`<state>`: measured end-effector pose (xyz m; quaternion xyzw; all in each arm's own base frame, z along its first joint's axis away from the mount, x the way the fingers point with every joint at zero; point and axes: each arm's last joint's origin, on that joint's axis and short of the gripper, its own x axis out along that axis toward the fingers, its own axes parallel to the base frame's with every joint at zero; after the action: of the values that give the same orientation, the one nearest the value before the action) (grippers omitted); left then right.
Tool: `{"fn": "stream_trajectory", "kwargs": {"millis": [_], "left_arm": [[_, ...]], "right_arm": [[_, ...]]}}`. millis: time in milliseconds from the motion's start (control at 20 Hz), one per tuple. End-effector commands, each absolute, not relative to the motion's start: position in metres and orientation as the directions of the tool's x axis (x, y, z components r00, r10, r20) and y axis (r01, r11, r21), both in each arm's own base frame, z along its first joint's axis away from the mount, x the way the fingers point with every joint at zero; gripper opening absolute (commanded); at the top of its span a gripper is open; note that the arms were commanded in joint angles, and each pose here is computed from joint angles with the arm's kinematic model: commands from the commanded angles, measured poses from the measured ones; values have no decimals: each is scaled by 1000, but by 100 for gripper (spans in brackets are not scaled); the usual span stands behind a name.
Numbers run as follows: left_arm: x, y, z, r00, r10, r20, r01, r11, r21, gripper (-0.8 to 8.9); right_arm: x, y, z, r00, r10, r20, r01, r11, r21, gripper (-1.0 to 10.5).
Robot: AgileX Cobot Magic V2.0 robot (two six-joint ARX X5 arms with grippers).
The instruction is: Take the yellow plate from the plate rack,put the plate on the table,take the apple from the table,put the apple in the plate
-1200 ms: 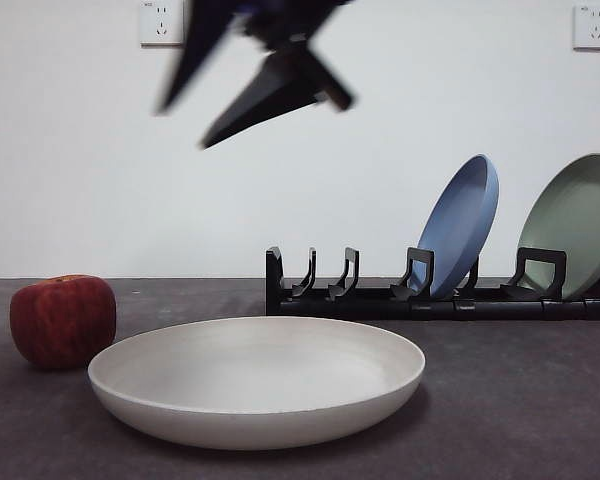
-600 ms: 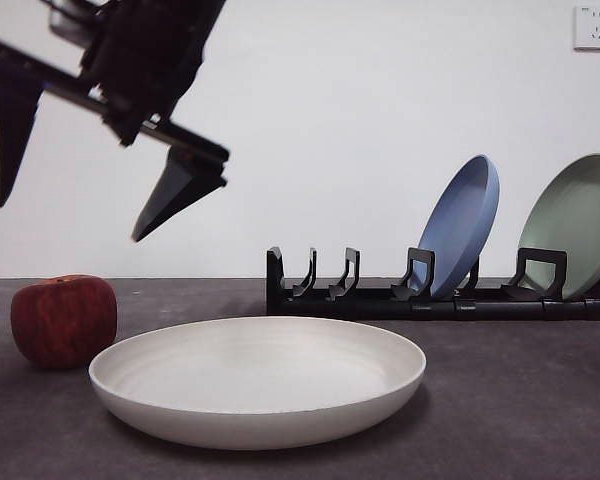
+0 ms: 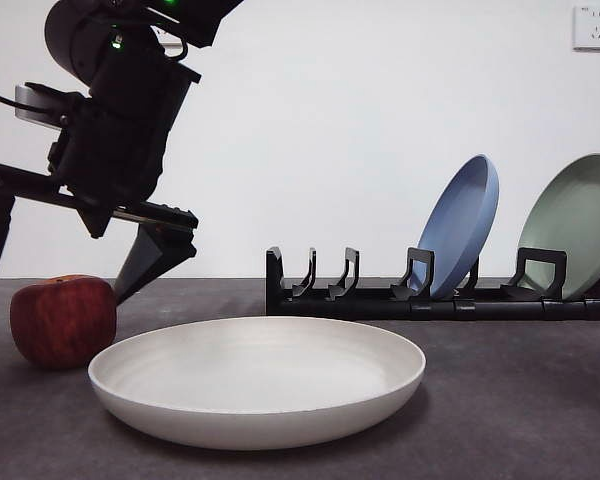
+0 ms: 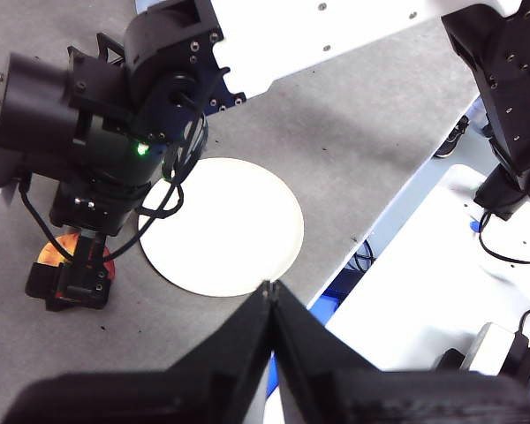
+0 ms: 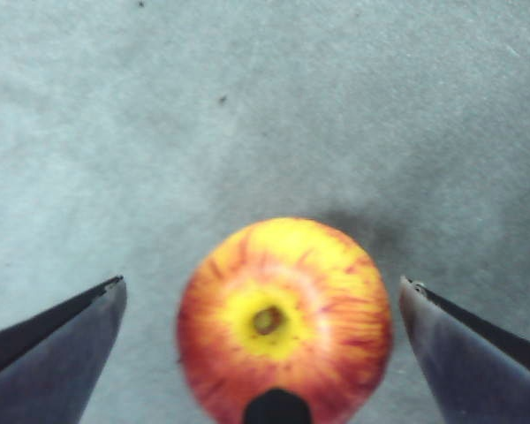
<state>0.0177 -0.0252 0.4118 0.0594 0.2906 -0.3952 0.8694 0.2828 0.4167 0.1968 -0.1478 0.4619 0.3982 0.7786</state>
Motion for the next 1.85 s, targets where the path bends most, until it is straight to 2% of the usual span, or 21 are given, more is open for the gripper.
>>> {"fn": "stream_trajectory", "kwargs": {"millis": [50,150,200,250,300,400,450,500,700,900,1200,1350,1550,1850], "left_arm": [[18,-25,411,517,-655,-551,721,680,-134,-4],[18,-25,411,517,-655,-552,721,681,-133,-4],[18,-25,411,517,-655,-552,721,681,-133,-4],[18,-25,411,517,-655,-552,721,681,-132,-4],[18,-25,411,517,-655,-551,721,680,-132,-4],[18,-25,411,517,-655,-552,722,679,-129,-4],[18,-25,411,518,-654,-551,722,680,-128,-4],[18,-25,411,522,-651,-551,720,683,-126,-4],[18,-25,411,534,-643,-549,723,684,-99,-4],[18,-25,411,533,-644,-549,724,683,-97,-4],[19,-24,411,579,-611,-541,697,714,-61,-4],[21,-23,412,626,-572,-529,661,750,-28,-4],[23,-21,412,692,-512,-509,603,797,17,-3],[24,-20,413,726,-476,-497,568,822,42,-4]], "right_arm": [[284,420,180,254,454,-854,-758,642,115,939],[287,420,171,248,439,-864,-753,648,113,933],[287,420,167,242,431,-869,-750,652,114,885],[288,420,164,238,424,-874,-749,653,113,781],[288,420,163,238,423,-874,-749,653,112,653],[287,421,164,239,427,-872,-748,654,115,292],[287,420,164,239,425,-873,-748,654,114,61],[287,420,164,242,422,-874,-746,657,110,-16],[287,418,176,264,430,-863,-740,664,104,-3],[275,404,225,276,440,-854,-765,638,81,-3],[249,362,290,314,322,-893,-801,595,-67,-3],[236,344,308,332,311,-890,-813,573,-103,-3],[216,314,299,341,323,-883,-813,574,-103,-3],[199,289,242,352,378,-856,-802,594,-67,-3]]}}
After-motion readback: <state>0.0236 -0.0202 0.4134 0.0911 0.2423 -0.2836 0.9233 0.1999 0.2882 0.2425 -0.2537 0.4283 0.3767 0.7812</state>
